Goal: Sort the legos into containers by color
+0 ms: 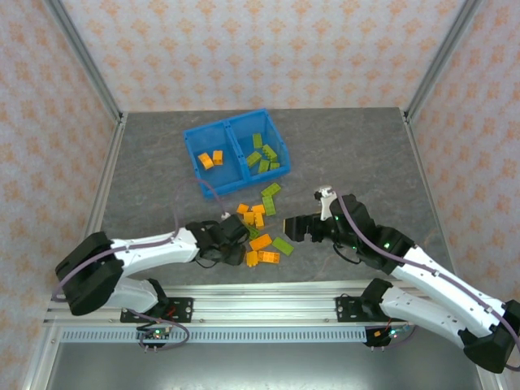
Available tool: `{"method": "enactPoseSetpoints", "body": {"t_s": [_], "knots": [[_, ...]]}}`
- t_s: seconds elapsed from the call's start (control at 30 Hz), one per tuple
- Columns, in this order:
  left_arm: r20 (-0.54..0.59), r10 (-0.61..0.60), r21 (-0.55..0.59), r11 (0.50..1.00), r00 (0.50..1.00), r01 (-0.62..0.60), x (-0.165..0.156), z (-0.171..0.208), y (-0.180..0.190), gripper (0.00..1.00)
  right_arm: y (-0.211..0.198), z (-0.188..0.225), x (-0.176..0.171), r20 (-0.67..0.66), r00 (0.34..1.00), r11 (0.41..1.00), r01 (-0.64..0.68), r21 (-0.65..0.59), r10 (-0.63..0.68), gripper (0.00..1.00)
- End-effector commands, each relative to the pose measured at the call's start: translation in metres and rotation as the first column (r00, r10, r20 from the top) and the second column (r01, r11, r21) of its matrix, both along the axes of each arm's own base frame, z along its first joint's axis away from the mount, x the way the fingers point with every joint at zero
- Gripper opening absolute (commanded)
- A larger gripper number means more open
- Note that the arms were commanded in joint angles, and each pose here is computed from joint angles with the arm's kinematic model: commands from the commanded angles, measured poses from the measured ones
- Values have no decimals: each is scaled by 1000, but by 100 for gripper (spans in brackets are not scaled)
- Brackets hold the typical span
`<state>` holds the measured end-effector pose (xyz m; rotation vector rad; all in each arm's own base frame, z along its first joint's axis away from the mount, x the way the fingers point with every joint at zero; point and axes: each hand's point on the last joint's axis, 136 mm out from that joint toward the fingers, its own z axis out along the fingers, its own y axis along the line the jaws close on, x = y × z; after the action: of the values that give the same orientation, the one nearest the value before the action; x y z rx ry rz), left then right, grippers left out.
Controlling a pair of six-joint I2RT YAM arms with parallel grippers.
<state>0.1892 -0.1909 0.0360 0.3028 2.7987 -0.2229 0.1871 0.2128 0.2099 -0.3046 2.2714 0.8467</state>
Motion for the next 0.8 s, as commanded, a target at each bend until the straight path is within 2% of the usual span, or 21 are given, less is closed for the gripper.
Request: {"method": "enactPoseSetpoints", "body": {"t_s": [0.0, 0.13, 0.33, 0.47, 0.6, 0.7, 0.77], "knots": [[83, 96, -93, 992, 992, -88, 29, 49, 8, 38, 16, 19, -17, 7, 992, 989, -124, 85, 124, 99], [142, 166, -160, 977, 976, -143, 70, 94, 23, 37, 27, 27, -19, 15, 986, 978, -165, 125, 164, 99], [225, 290, -160, 953, 930, -258, 163, 141, 65, 37, 17, 42, 9, 107, 993, 995, -47, 83, 38, 99], [233, 344, -217, 930, 910, -296, 231, 165, 73, 37, 15, 46, 14, 108, 994, 997, -16, 78, 7, 99], [221, 351, -140, 935, 910, -326, 287, 156, 85, 37, 13, 43, 11, 78, 997, 997, -8, 83, 2, 99], [124, 408, -221, 900, 904, -376, 319, 127, 89, 37, 7, 43, 10, 68, 997, 996, 21, 84, -27, 99], [117, 421, -220, 894, 899, -390, 333, 120, 94, 37, 5, 45, 9, 68, 997, 995, 28, 93, -34, 99]]}}
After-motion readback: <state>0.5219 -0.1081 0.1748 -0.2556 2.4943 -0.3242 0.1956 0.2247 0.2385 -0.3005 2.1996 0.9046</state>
